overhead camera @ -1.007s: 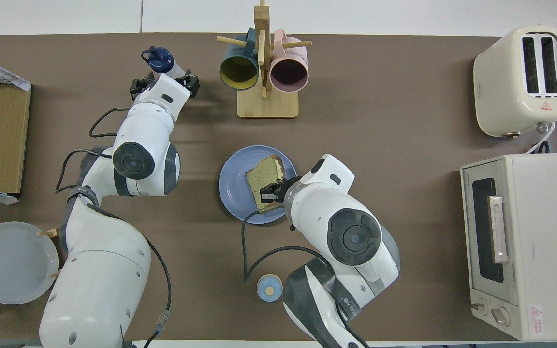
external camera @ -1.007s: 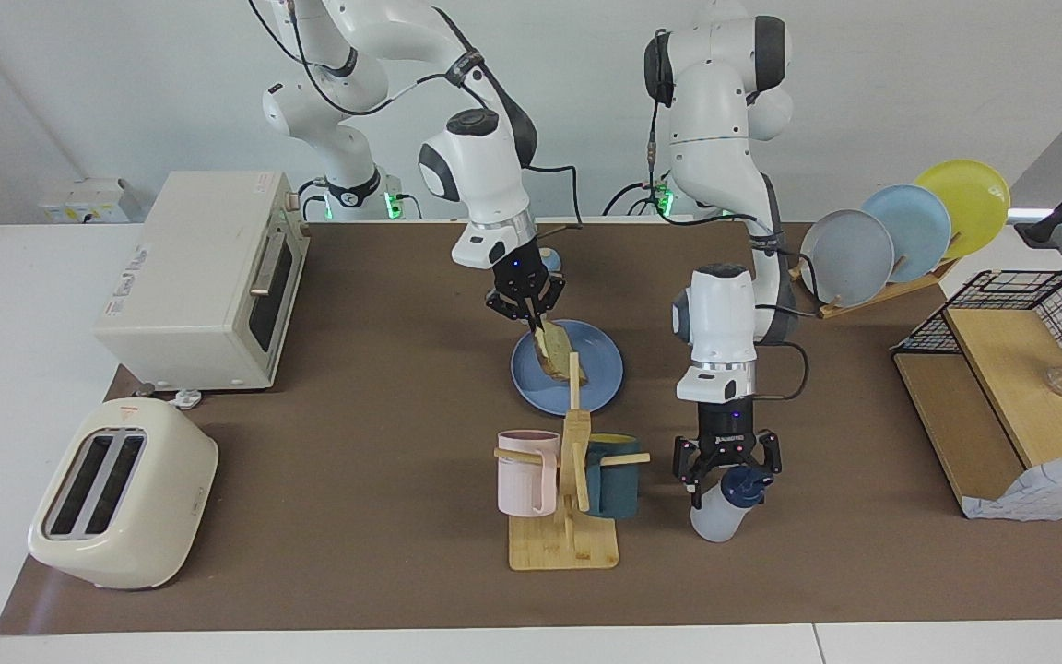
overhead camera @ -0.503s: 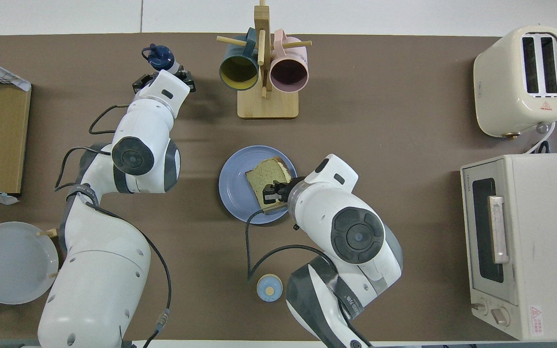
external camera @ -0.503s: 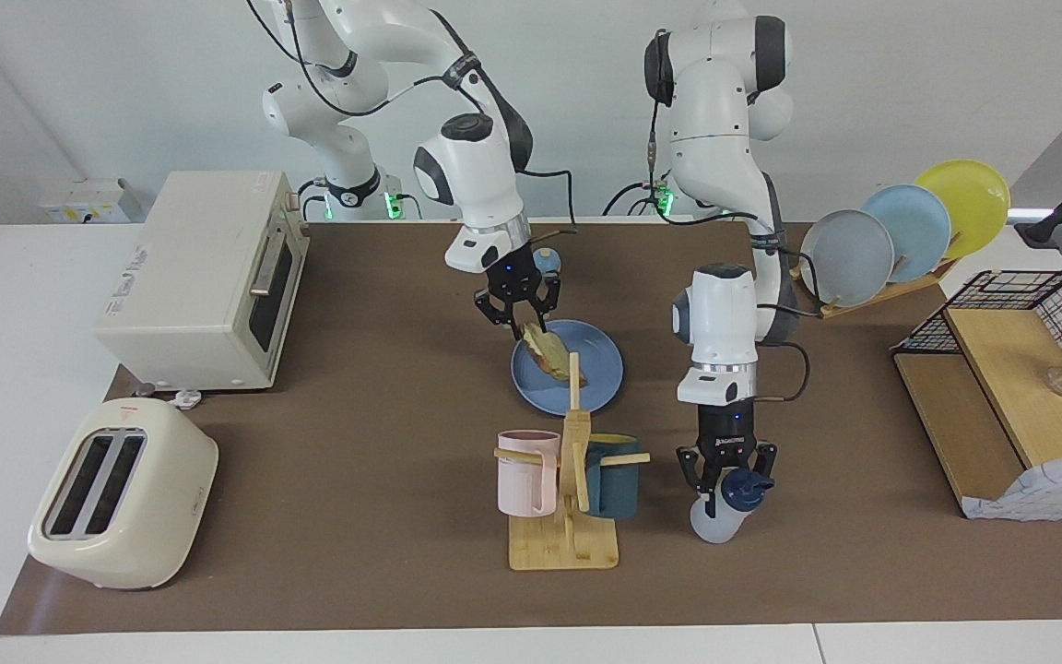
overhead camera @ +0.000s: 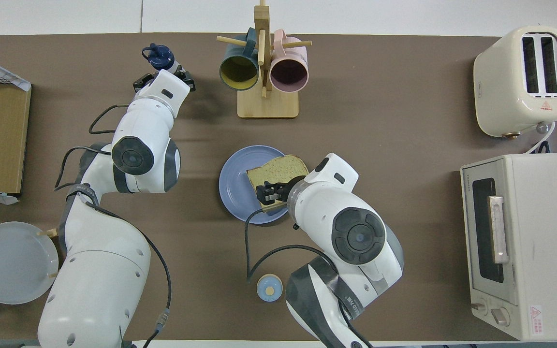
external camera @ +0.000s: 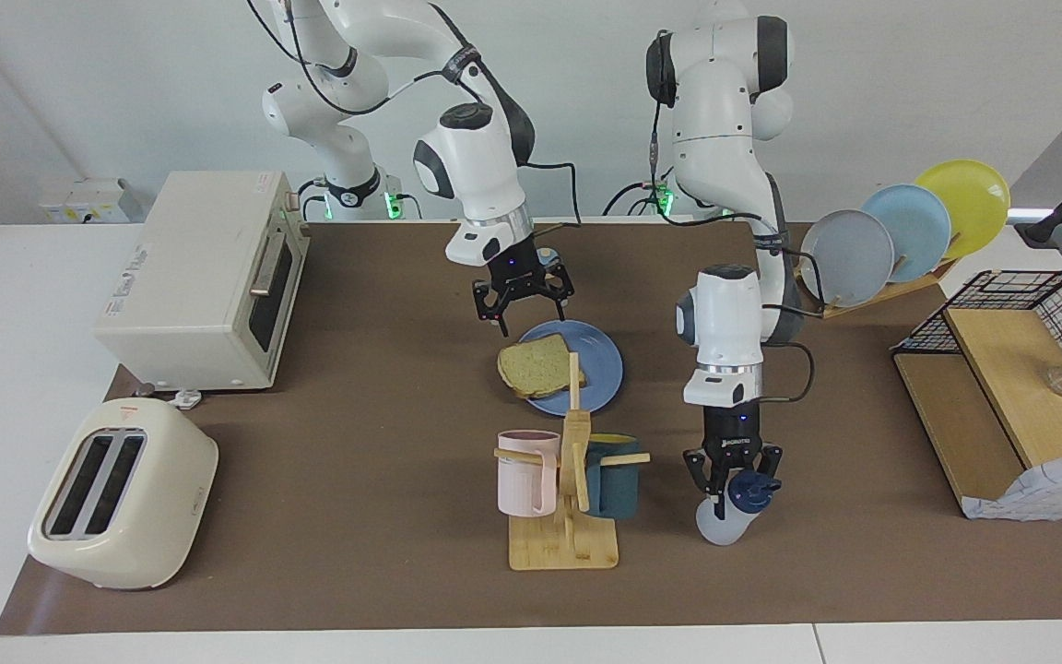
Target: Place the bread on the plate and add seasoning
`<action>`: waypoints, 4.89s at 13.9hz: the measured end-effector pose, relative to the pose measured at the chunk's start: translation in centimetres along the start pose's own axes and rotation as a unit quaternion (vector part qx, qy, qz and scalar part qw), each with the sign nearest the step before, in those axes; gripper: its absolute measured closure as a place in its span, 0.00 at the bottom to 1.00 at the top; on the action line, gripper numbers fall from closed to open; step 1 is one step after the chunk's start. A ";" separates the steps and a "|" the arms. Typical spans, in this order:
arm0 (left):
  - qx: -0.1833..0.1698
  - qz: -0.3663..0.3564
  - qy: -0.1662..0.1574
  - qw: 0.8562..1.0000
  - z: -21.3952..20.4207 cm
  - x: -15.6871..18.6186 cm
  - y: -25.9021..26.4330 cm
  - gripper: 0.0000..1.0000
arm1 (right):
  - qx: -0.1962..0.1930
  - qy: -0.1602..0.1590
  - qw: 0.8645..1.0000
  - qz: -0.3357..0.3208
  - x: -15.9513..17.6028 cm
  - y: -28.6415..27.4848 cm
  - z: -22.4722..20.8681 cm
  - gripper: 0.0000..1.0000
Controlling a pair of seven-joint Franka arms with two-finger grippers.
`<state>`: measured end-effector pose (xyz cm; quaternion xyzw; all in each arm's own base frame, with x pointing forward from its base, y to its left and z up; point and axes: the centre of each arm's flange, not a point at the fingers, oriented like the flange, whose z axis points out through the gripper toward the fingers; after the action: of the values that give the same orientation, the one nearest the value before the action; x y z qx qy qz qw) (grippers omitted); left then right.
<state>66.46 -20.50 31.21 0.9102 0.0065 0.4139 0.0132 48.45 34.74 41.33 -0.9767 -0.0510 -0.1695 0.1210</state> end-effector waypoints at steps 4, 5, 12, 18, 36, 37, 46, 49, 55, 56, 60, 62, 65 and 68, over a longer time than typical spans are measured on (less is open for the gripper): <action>-0.019 -0.014 -0.037 0.999 -3.9 4.3 -0.7 0.60 | -0.008 -0.013 1.000 0.001 -0.2 0.3 0.2 0.00; -0.028 -0.013 -0.049 0.998 -5.5 5.4 -1.0 0.60 | -0.007 -0.014 1.000 0.000 -0.2 0.2 0.2 0.00; -0.109 0.126 -0.143 0.976 -13.2 6.7 -2.8 0.60 | 0.037 -0.081 0.994 0.064 2.9 -3.1 -4.0 0.00; -0.182 0.363 -0.253 0.878 -22.1 8.2 -5.8 0.60 | 0.093 -0.186 0.961 0.182 9.1 -2.2 -9.9 0.00; -0.335 0.565 -0.322 0.682 -28.5 2.8 -0.1 0.60 | 0.197 -0.128 0.927 0.291 8.9 -11.5 -14.9 0.43; -0.336 0.567 -0.322 0.680 -28.6 2.7 0.0 0.60 | 0.196 -0.128 0.927 0.292 8.9 -11.5 -14.7 0.43; -0.341 0.570 -0.323 0.675 -28.8 2.2 0.4 0.60 | 0.184 -0.142 0.928 0.290 7.8 -11.7 -13.1 0.62; -0.344 0.567 -0.322 0.676 -28.8 2.0 0.4 0.60 | 0.182 -0.143 0.928 0.291 7.6 -11.6 -12.9 0.63; -0.354 0.558 -0.315 0.681 -28.9 1.6 0.5 0.60 | 0.179 -0.146 0.928 0.291 7.4 -11.5 -12.6 0.63; -0.356 0.557 -0.313 0.682 -28.9 1.6 0.5 0.60 | 0.178 -0.147 0.928 0.291 7.3 -11.5 -12.5 0.63; -0.358 0.554 -0.310 0.685 -28.8 1.5 0.6 0.60 | 0.177 -0.149 0.928 0.291 7.0 -11.5 -12.4 0.64; -0.358 0.554 -0.310 0.685 -28.8 1.5 0.6 0.60 | 0.178 -0.150 0.929 0.287 6.7 -11.9 -12.5 0.66; -0.359 0.553 -0.308 0.686 -28.8 1.6 0.6 0.60 | 0.179 -0.151 0.930 0.285 6.5 -12.3 -12.5 0.68; -0.360 0.552 -0.307 0.687 -28.8 1.6 0.6 0.60 | 0.178 -0.151 0.930 0.284 6.5 -12.3 -12.5 0.68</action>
<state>45.82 -20.54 51.34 0.7513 -0.6506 0.0145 0.1102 48.81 43.83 57.66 -0.9266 0.1819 0.0334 0.3273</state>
